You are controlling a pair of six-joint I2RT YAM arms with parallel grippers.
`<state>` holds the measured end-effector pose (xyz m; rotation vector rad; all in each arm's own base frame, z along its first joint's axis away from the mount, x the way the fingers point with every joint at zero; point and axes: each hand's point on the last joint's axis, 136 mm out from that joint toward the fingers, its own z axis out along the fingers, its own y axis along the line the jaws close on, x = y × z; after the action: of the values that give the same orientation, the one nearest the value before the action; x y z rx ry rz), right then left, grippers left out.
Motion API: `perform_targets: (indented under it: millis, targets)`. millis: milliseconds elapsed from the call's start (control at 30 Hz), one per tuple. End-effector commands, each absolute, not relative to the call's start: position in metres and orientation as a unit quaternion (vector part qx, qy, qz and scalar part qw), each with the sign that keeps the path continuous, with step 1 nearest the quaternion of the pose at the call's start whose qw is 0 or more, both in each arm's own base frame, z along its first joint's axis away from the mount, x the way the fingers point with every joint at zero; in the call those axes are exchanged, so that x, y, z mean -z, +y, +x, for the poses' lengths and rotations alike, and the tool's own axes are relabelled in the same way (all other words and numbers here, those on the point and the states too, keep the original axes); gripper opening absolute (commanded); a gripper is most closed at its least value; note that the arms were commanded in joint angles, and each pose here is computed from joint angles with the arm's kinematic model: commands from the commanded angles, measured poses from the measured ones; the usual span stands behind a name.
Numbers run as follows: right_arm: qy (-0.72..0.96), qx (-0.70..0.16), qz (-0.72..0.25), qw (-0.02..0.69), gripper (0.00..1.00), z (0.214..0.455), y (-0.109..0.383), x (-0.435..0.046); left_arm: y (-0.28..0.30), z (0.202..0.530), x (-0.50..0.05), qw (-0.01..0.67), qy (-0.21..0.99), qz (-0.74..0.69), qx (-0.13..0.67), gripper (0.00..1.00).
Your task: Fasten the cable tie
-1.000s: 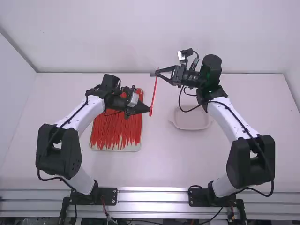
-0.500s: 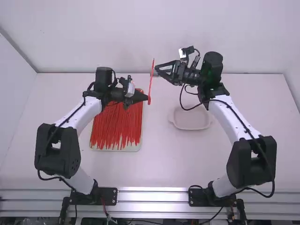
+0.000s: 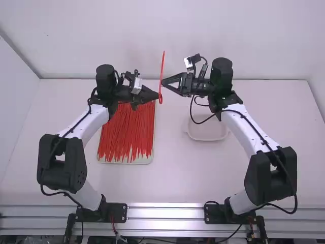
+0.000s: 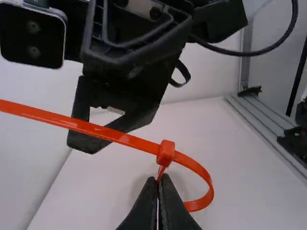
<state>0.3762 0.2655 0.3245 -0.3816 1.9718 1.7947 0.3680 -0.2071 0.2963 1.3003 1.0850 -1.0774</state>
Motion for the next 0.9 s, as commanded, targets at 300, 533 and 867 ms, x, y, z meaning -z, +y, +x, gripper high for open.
perform_targets:
  millis: [300,533,867]
  targets:
    - [0.702,-0.657,-0.168,0.22,0.3,0.366,0.273,-0.336,-0.213,0.361,-0.308,0.519,0.458,0.539,0.48,0.02]
    - [0.702,-0.657,-0.169,0.217,0.22,0.364,0.275,-0.335,-0.213,0.361,-0.307,0.516,0.461,0.536,0.482,0.02]
    - [0.701,-0.658,-0.173,0.215,0.0,0.362,0.278,-0.335,-0.218,0.368,-0.304,0.519,0.48,0.521,0.478,0.02]
